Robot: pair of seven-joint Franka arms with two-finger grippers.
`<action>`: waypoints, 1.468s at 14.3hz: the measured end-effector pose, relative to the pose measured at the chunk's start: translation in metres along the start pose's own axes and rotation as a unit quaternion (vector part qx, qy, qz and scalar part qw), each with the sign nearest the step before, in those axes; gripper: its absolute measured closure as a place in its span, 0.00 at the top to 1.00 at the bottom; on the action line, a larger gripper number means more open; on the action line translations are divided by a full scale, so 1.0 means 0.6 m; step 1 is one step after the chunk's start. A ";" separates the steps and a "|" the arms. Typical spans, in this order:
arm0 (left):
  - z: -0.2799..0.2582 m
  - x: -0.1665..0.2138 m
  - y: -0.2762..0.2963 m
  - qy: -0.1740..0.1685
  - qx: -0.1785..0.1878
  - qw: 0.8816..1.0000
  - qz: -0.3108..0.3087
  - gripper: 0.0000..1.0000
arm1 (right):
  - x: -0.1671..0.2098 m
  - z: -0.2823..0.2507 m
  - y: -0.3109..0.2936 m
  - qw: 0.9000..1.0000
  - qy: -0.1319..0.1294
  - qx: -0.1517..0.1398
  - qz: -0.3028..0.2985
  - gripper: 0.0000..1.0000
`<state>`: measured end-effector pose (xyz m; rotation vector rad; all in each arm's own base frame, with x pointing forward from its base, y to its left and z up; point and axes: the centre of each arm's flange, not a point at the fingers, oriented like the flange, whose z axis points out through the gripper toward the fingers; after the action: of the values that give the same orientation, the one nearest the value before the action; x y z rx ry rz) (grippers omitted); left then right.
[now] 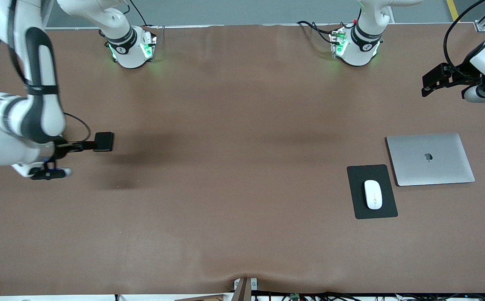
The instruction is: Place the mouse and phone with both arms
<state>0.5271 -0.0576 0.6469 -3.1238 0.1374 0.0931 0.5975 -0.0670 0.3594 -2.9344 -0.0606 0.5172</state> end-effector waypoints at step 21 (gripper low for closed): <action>0.026 0.021 -0.006 -0.003 -0.001 1.000 0.009 1.00 | -0.178 -0.412 -0.062 0.996 0.089 0.008 0.027 1.00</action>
<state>0.5391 -0.0552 0.6304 -3.1244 0.1666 0.1037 0.5814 -0.0751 0.6309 -2.9586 0.0450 0.2586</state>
